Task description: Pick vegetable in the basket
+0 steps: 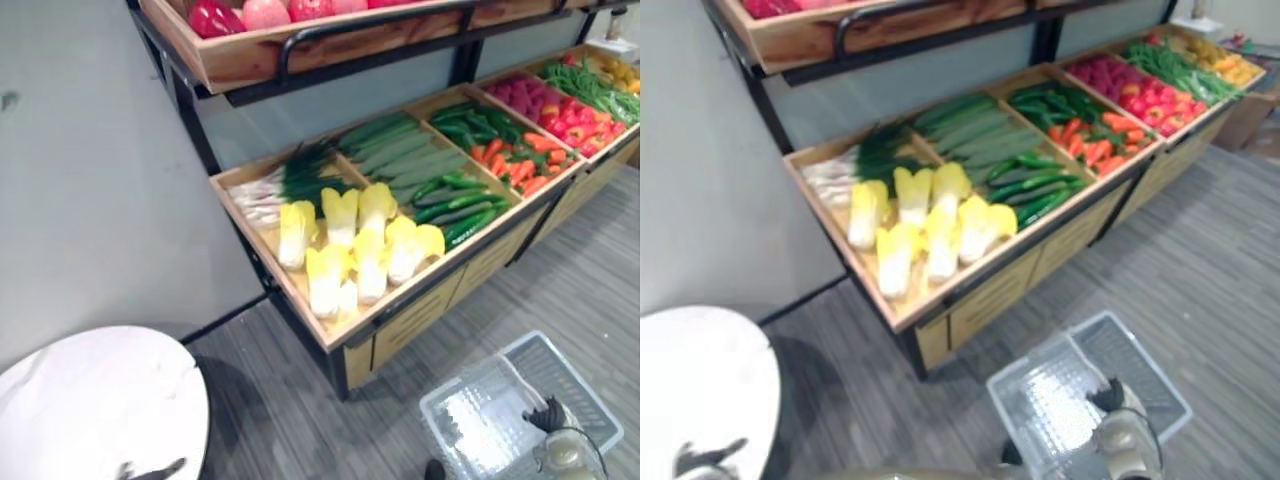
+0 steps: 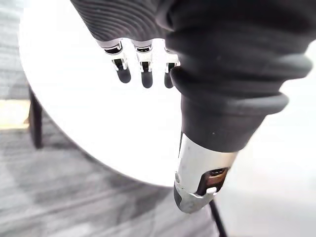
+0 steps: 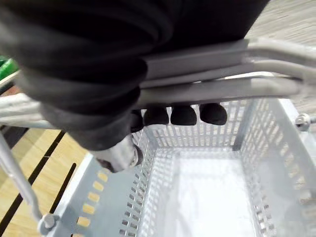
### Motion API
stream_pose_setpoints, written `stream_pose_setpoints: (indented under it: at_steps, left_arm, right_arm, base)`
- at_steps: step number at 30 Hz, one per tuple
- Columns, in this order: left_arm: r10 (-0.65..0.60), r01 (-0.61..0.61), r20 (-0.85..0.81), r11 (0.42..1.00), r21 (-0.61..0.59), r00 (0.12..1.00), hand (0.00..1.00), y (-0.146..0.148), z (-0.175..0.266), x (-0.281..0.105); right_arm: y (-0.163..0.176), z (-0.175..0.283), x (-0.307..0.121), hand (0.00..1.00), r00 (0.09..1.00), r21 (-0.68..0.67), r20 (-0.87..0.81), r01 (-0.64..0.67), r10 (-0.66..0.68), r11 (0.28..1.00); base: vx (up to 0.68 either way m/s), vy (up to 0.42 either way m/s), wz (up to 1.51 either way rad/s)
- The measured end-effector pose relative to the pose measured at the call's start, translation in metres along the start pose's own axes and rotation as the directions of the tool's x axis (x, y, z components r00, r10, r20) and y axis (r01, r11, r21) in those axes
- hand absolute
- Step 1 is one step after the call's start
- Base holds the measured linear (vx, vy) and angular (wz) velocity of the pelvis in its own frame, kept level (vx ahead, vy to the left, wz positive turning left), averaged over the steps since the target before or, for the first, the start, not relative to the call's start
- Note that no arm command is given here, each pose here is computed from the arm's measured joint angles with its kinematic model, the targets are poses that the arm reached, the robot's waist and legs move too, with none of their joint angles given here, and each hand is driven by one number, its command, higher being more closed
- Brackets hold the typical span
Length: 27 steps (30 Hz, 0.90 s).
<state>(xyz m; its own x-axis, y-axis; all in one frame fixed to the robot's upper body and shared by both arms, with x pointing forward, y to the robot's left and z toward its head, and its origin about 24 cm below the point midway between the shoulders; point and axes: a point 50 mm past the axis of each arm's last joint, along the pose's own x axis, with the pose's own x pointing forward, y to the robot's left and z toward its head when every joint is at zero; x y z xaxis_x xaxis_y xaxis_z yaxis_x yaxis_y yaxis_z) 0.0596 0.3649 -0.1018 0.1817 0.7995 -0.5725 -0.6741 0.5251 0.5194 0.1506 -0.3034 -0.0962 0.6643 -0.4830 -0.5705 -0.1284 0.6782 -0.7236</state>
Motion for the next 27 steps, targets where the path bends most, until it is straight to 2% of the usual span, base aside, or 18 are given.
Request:
stream_pose_setpoints:
  at_steps: [4,7,10,13,16,19,23,27]
  left_arm:
    - [0.053,-0.054,-0.015,0.998,-0.043,0.998,0.00,0.006,-0.001,0.000]
    - [0.048,-0.049,-0.080,0.999,-0.012,0.996,0.00,-0.029,-0.027,-0.020]
    - [-0.025,0.028,-0.081,0.999,0.034,0.996,0.00,-0.066,-0.031,-0.037]
    - [-0.018,0.017,0.070,1.000,0.013,0.997,0.00,-0.071,0.002,-0.038]
    - [0.023,0.000,0.281,0.997,-0.083,0.960,0.00,-0.072,0.054,-0.045]
    - [0.036,0.072,0.554,0.982,-0.172,0.832,0.00,-0.074,0.117,-0.077]
    - [0.033,0.148,0.698,0.969,-0.198,0.716,0.00,-0.081,0.150,-0.109]
    - [-0.035,0.208,0.721,0.966,-0.153,0.692,0.00,-0.090,0.154,-0.116]
  right_arm:
    - [0.007,-0.006,-0.003,1.00,0.999,-0.005,-0.011,-0.032,0.032,0.999]
    - [0.017,-0.001,-0.005,1.00,0.998,-0.029,0.020,-0.061,0.062,0.998]
    - [0.030,-0.002,-0.008,1.00,0.993,-0.052,0.023,-0.110,0.112,0.993]
    - [0.037,-0.001,-0.009,1.00,0.992,-0.045,0.021,-0.126,0.127,0.991]
    - [0.036,0.001,-0.009,1.00,0.993,-0.047,0.031,-0.112,0.113,0.993]
    - [0.030,0.003,-0.007,1.00,0.996,-0.050,0.037,-0.077,0.079,0.996]
    - [0.021,0.016,-0.005,1.00,0.995,-0.056,0.092,-0.039,0.044,0.998]
    - [0.016,0.029,-0.002,1.00,0.990,-0.081,0.138,-0.029,0.040,0.996]
  base:
    - [-0.01,-0.001,0.01]
    - [-0.02,-0.012,-0.11]
    - [-0.02,-0.023,-0.06]
    - [-0.02,-0.025,-0.07]
    - [0.01,-0.002,0.01]
    - [0.06,0.002,0.07]
    - [0.06,0.014,-0.02]
    - [0.03,-0.001,-0.02]
